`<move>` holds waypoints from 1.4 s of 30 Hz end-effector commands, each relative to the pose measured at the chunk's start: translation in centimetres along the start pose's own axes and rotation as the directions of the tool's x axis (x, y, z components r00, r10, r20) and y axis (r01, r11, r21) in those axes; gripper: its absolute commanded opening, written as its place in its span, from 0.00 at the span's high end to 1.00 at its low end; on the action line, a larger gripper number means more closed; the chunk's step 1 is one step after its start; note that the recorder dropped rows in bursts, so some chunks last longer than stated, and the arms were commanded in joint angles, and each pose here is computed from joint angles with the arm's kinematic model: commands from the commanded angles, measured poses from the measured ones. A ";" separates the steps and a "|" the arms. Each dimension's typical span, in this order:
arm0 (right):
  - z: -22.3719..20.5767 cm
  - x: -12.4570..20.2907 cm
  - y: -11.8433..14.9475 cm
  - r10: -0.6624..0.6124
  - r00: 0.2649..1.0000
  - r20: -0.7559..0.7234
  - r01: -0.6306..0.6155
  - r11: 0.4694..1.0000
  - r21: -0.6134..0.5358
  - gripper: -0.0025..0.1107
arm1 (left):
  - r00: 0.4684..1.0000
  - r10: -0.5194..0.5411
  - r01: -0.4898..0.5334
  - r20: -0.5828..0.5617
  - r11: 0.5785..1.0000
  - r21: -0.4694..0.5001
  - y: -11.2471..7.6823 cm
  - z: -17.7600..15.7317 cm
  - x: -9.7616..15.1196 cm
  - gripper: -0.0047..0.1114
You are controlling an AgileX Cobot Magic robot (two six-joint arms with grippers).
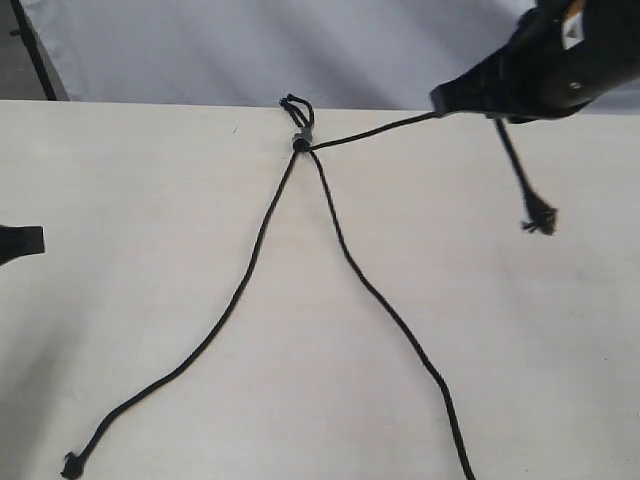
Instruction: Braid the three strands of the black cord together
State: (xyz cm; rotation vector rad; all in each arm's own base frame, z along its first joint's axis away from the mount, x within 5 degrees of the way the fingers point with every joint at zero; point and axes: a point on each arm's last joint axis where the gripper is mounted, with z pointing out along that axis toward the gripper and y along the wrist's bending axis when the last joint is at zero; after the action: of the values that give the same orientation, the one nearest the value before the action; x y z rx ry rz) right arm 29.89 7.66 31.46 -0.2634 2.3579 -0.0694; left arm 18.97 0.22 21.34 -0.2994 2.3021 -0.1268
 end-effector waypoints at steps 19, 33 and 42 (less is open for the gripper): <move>14.4 8.5 -4.3 0.129 0.940 -0.316 -0.107 0.990 0.087 0.98 | 1.000 -0.005 0.005 0.014 1.000 0.009 -0.2 0.0 -0.3 0.96; 15.6 9.4 -4.2 0.197 0.916 -0.349 -0.168 0.979 0.111 0.84 | 1.000 -0.005 0.005 0.014 1.000 0.009 -0.2 0.0 -0.3 0.96; 13.8 6.9 -5.1 0.178 0.915 -0.361 -0.126 0.978 0.165 0.40 | 1.000 -0.026 0.025 0.012 0.998 0.065 -1.5 -0.3 -0.7 0.95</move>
State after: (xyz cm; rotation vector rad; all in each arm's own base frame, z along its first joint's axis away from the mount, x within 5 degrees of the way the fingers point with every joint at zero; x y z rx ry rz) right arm 35.36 2.18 15.39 0.0221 2.7338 -0.1489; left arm 19.13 -0.20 21.63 -0.3266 2.2956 -0.1705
